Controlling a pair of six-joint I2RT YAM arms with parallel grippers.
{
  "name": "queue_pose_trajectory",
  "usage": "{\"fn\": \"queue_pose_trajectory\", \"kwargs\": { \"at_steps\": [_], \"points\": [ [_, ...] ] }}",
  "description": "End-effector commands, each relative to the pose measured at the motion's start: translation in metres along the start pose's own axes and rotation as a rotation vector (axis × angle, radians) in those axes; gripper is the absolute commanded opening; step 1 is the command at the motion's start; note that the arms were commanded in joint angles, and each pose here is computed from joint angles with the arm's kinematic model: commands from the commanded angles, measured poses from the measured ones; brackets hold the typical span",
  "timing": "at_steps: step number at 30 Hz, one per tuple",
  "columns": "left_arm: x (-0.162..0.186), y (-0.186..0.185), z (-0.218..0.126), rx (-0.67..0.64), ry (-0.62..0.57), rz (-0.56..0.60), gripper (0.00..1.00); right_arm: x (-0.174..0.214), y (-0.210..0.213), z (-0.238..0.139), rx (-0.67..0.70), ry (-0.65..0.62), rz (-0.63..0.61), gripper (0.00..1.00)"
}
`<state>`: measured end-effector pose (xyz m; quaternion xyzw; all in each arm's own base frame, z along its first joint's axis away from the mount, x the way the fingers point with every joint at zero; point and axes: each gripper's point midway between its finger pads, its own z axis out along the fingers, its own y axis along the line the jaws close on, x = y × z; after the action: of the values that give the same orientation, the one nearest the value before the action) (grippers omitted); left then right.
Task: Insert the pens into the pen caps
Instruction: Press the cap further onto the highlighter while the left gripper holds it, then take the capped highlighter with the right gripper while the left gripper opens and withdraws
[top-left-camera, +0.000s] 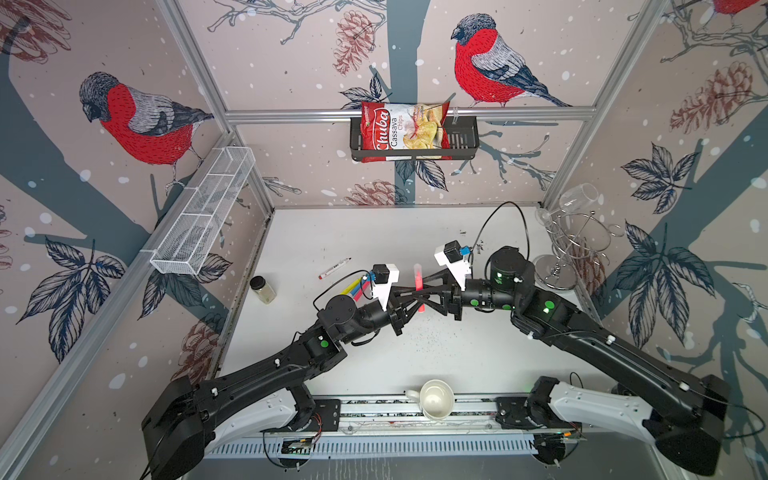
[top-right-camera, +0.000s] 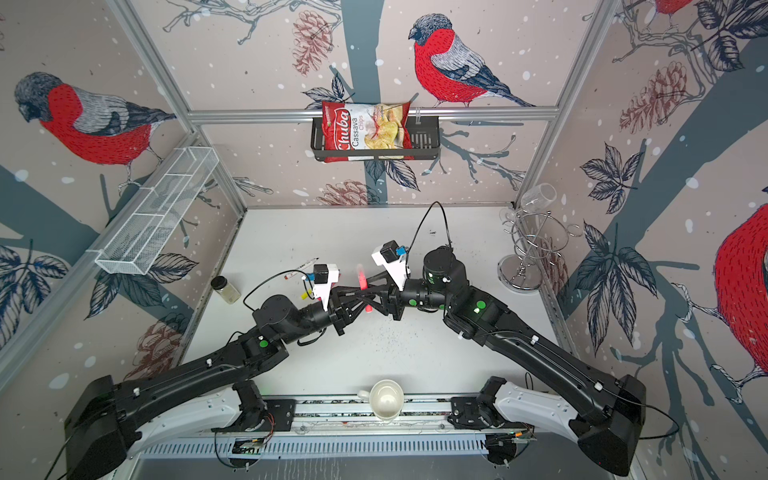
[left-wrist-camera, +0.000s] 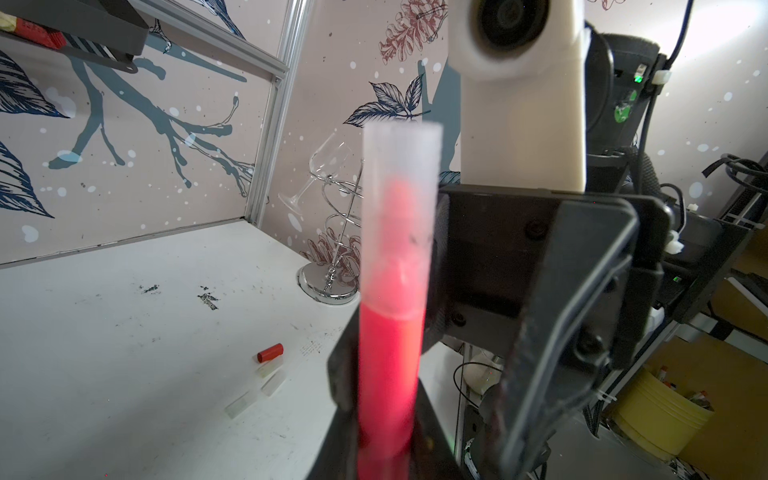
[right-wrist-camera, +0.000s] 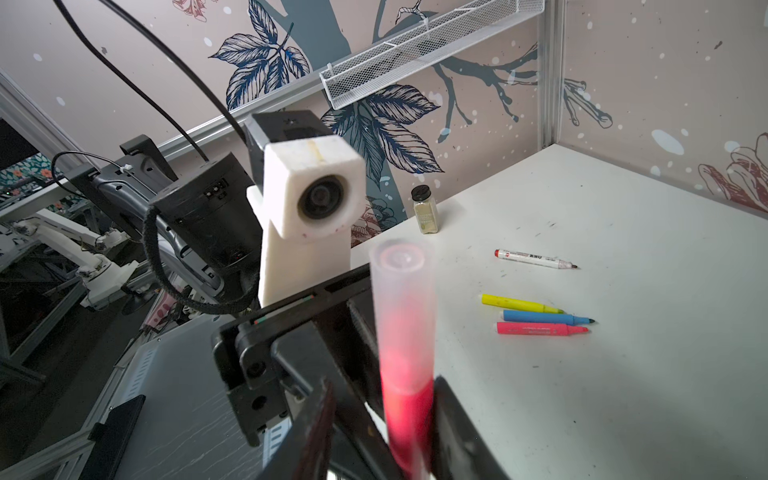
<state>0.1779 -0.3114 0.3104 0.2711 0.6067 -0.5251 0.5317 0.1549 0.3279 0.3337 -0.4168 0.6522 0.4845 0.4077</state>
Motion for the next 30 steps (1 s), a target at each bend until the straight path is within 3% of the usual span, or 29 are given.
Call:
{"fn": "queue_pose_trajectory", "kwargs": {
  "at_steps": [1, 10, 12, 15, 17, 24, 30],
  "points": [
    [-0.011, -0.004, 0.0, 0.01, -0.037, 0.019, 0.0, 0.001, -0.001, 0.003, -0.002, 0.006, -0.015, 0.27],
    [-0.007, 0.0, -0.003, -0.01, -0.021, 0.022, 0.0, 0.005, -0.015, 0.009, 0.054, 0.026, -0.002, 0.09],
    [-0.006, 0.006, -0.005, -0.05, -0.018, 0.018, 0.25, 0.002, -0.027, 0.007, 0.129, 0.007, 0.011, 0.08],
    [-0.004, 0.014, -0.008, -0.099, -0.008, 0.02, 0.54, -0.001, -0.046, 0.003, 0.208, -0.012, 0.04, 0.06],
    [-0.001, 0.02, -0.012, -0.138, -0.005, 0.017, 0.64, -0.001, -0.06, 0.0, 0.252, -0.021, 0.068, 0.05],
    [0.021, 0.056, -0.037, -0.351, 0.049, -0.016, 0.67, 0.014, -0.127, -0.014, 0.469, 0.016, 0.193, 0.06],
    [0.05, 0.069, -0.051, -0.418, 0.126, -0.069, 0.67, 0.045, -0.2, -0.027, 0.652, 0.12, 0.339, 0.06]
  ]
}}
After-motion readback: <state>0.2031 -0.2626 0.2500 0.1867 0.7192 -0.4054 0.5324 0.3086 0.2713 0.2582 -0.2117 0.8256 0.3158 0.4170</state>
